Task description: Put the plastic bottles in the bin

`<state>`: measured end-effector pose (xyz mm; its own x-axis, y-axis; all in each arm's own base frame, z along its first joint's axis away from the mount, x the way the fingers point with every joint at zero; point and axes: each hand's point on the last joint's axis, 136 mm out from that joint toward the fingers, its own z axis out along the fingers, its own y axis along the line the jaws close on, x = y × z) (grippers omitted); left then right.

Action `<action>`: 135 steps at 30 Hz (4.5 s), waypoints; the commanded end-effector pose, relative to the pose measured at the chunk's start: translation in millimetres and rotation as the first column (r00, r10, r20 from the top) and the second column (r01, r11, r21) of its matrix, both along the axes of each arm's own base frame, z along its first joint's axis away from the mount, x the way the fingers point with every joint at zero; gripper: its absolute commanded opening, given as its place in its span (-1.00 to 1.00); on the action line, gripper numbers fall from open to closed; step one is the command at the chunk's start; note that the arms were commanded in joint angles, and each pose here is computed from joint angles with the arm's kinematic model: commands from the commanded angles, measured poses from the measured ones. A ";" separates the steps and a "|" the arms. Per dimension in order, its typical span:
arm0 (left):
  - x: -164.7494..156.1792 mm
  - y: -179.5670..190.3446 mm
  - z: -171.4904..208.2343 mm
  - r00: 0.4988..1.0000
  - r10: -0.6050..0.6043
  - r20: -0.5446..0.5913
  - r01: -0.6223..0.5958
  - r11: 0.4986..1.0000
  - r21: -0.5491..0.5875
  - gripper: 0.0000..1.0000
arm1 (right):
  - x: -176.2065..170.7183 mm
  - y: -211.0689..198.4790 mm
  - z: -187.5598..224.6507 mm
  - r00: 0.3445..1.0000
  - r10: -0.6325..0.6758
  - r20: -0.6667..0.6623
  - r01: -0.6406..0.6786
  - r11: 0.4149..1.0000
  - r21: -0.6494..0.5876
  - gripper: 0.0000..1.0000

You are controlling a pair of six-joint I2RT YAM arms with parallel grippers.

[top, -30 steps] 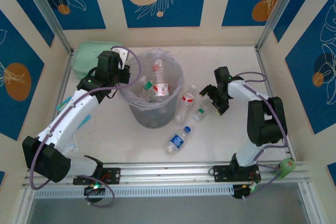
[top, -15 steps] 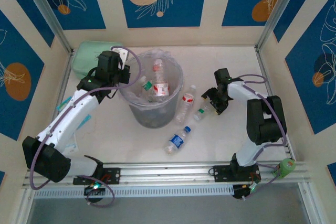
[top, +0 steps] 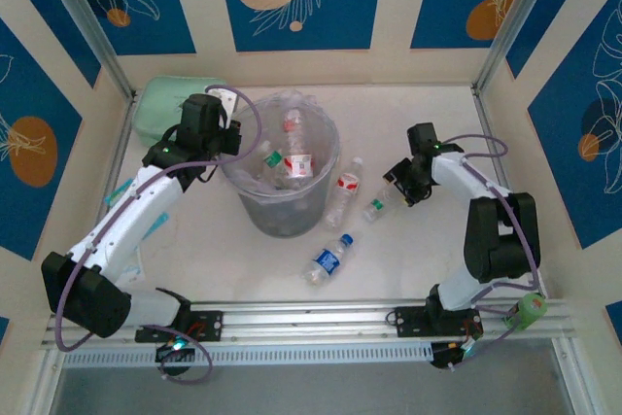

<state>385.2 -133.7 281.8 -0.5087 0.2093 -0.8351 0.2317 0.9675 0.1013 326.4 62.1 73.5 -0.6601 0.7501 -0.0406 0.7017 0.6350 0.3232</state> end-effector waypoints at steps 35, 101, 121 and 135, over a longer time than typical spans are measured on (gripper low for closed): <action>-13.7 -6.9 -52.4 0.987 -0.035 -0.157 0.046 0.997 0.069 -1.00 | -0.1 114.7 351.5 0.409 0.498 0.765 -0.540 0.808 -0.238 -0.88; -15.8 -5.9 -44.3 0.990 -0.036 -0.136 0.046 0.997 0.069 -1.00 | 35.4 222.9 270.2 0.324 0.868 0.375 -0.738 0.480 -0.474 0.08; -15.2 -6.4 -48.0 0.989 -0.036 -0.145 0.046 0.996 0.071 -1.00 | -21.4 248.5 175.4 0.308 0.930 0.201 -0.880 0.359 -0.310 -0.45; -15.0 -6.8 -48.8 0.988 -0.037 -0.147 0.048 0.996 0.070 -1.00 | -8.5 240.7 298.8 0.219 0.841 0.495 -0.754 0.468 -0.461 0.11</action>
<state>384.2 -137.3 282.7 -0.4992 0.2285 -0.8358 0.2528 0.9610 0.1117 326.1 306.7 323.0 -0.7479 -0.2472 -0.6161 -0.4851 0.8371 0.2530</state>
